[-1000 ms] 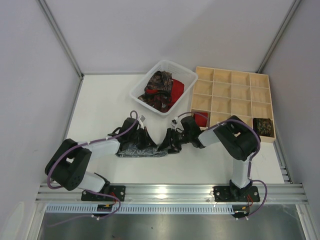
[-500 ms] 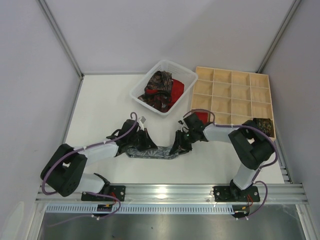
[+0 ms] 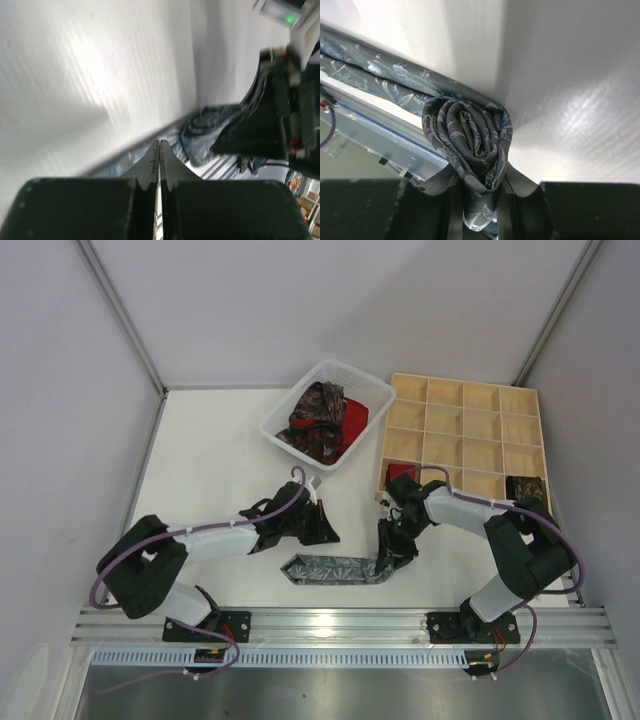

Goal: Roll the ties
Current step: Roll the tie

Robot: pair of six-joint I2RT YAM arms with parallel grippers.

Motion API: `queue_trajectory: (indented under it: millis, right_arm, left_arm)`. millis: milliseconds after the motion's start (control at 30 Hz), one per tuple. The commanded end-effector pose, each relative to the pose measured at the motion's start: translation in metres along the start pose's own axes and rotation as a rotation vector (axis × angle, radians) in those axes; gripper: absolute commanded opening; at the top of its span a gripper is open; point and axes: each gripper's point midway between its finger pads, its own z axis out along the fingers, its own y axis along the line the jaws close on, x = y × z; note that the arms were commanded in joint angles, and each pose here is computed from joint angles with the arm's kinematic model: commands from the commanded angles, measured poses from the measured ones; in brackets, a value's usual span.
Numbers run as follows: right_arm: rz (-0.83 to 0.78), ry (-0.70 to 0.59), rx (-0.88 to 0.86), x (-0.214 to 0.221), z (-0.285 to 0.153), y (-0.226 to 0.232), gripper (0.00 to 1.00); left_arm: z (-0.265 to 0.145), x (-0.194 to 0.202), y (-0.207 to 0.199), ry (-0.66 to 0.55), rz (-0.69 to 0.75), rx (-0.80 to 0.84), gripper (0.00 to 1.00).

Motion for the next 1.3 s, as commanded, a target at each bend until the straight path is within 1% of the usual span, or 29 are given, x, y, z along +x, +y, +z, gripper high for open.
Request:
queue_trajectory:
  millis: [0, 67, 100, 167, 200, 300, 400, 500, 600, 633, 700, 733, 800, 833, 867, 900, 967, 1000, 1067, 1100, 1133, 1267]
  right_arm:
    - [0.016, 0.028, 0.111, 0.01, -0.009, -0.019, 0.0]
    - [0.039, 0.006, 0.174, 0.005, -0.013, -0.025, 0.0]
    - [0.039, -0.01, 0.212, 0.001, -0.017, -0.029, 0.0]
    - [0.042, 0.003, 0.274, -0.002, -0.018, -0.036, 0.0]
    - [0.028, 0.002, 0.342, -0.004, -0.023, -0.041, 0.0]
    - [0.016, -0.024, 0.405, -0.006, -0.023, -0.039, 0.0]
    - [-0.005, -0.037, 0.48, -0.009, -0.021, -0.036, 0.0]
    - [-0.011, -0.035, 0.469, -0.014, -0.013, -0.026, 0.0]
    - [-0.024, -0.048, 0.469, -0.016, -0.006, -0.014, 0.0]
    - [-0.03, -0.055, 0.461, -0.017, -0.004, -0.009, 0.0]
    - [-0.028, -0.051, 0.443, -0.017, 0.0, -0.005, 0.0]
    - [-0.03, -0.047, 0.441, -0.017, 0.001, -0.004, 0.0]
    - [-0.036, -0.053, 0.449, -0.019, 0.002, -0.003, 0.0]
    - [-0.036, -0.057, 0.457, -0.02, 0.001, -0.005, 0.0]
    - [-0.039, -0.064, 0.471, -0.021, -0.001, -0.008, 0.0]
    - [-0.039, -0.07, 0.472, -0.023, -0.002, -0.007, 0.0]
    - [-0.038, -0.079, 0.456, -0.026, -0.003, -0.005, 0.0]
    - [-0.042, -0.086, 0.443, -0.027, -0.004, -0.001, 0.0]
    - [-0.035, -0.089, 0.421, -0.031, -0.003, 0.002, 0.0]
    - [-0.038, -0.089, 0.411, -0.031, -0.002, 0.004, 0.0]
    - [-0.036, -0.097, 0.398, -0.033, -0.002, 0.007, 0.0]
    - [-0.038, -0.095, 0.377, -0.032, -0.001, 0.012, 0.0]
  left_arm:
    - [0.013, -0.026, -0.012, -0.049, 0.021, -0.017, 0.0]
    - [0.02, -0.022, -0.009, -0.042, 0.008, -0.012, 0.01]
    - [0.025, -0.013, 0.003, -0.025, -0.002, -0.039, 0.0]
    - [0.029, -0.005, 0.007, -0.019, -0.014, -0.047, 0.01]
    - [0.031, 0.005, 0.014, 0.001, -0.036, -0.054, 0.0]
    - [0.029, 0.01, 0.002, -0.007, -0.03, -0.015, 0.01]
    - [0.026, 0.015, -0.019, 0.001, -0.002, 0.021, 0.0]
    - [0.023, 0.017, -0.045, -0.001, 0.02, 0.08, 0.0]
    - [0.027, 0.02, -0.061, 0.03, 0.031, 0.125, 0.0]
    - [0.031, 0.025, -0.065, 0.054, 0.034, 0.144, 0.0]
    - [0.034, 0.026, -0.066, 0.059, 0.017, 0.149, 0.01]
    - [0.033, 0.027, -0.067, 0.053, 0.016, 0.147, 0.0]
    - [0.026, 0.02, -0.063, 0.003, 0.01, 0.118, 0.01]
    - [0.023, 0.022, -0.054, 0.003, 0.003, 0.074, 0.0]
    - [0.017, 0.011, -0.052, -0.056, 0.002, 0.044, 0.0]
    - [0.014, 0.011, -0.049, -0.062, 0.003, 0.031, 0.0]
    - [0.012, 0.009, -0.054, -0.072, 0.009, 0.057, 0.01]
    - [0.014, 0.014, -0.06, -0.035, 0.028, 0.094, 0.01]
    - [0.02, 0.016, -0.079, -0.001, 0.04, 0.166, 0.01]
    - [0.027, 0.028, -0.08, 0.051, 0.04, 0.18, 0.01]
    - [0.03, 0.029, -0.087, 0.051, 0.041, 0.207, 0.0]
    - [0.044, 0.039, -0.082, 0.093, 0.016, 0.196, 0.0]
